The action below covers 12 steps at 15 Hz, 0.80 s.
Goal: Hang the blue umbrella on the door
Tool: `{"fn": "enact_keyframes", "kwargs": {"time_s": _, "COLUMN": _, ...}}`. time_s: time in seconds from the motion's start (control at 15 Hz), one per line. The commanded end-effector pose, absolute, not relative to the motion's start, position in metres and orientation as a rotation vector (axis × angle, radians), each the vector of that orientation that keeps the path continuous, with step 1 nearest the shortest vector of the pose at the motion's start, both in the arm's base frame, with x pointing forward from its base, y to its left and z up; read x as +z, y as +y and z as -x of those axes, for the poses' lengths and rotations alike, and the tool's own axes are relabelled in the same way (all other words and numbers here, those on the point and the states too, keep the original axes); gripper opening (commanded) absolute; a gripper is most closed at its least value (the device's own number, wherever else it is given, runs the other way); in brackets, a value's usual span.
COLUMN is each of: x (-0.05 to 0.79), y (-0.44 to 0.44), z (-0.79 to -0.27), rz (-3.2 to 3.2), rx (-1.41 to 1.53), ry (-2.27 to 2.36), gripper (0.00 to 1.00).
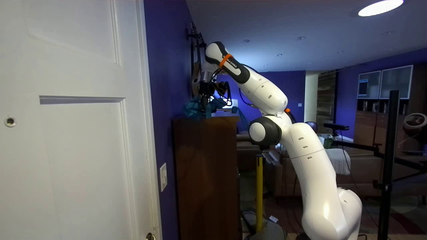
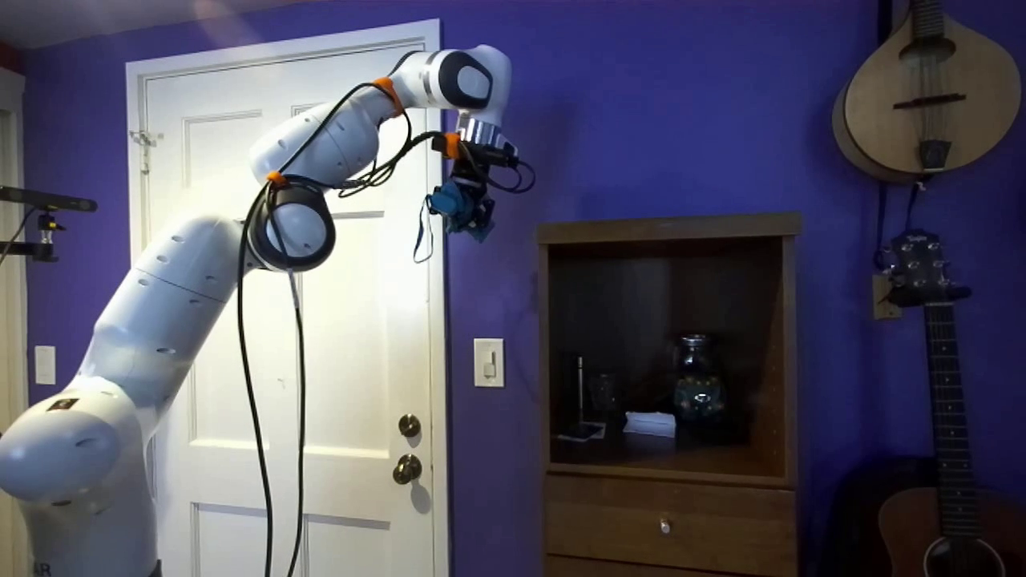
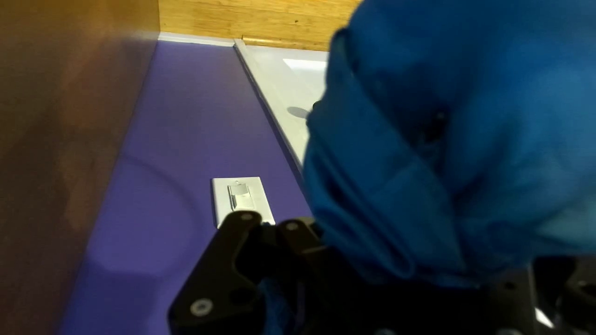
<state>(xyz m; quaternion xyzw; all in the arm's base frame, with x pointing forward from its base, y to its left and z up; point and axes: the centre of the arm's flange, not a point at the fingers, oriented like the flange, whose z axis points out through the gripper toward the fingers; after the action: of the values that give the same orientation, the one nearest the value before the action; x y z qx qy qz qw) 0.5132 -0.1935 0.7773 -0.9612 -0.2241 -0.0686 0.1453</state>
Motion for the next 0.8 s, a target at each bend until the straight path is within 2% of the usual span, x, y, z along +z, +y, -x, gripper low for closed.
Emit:
{"fn": "enact_keyframes", "kwargs": {"time_s": 0.0, "x": 0.77, "y": -0.183, "z": -0.515, "rz": 2.716, "rx": -0.199, "ry": -0.699, "gripper": 0.0}}
{"fn": "enact_keyframes", "kwargs": {"time_s": 0.4, "x": 0.756, "y": -0.129, "z": -0.525, "rz": 2.418, "rx": -0.298, "ry": -0.856, "gripper": 0.0}}
{"fn": "enact_keyframes", "kwargs": {"time_s": 0.73, "x": 0.739, "y": -0.093, "z": -0.525, "rz": 2.317, "rx": -0.231, "ry": -0.816, "gripper": 0.0}}
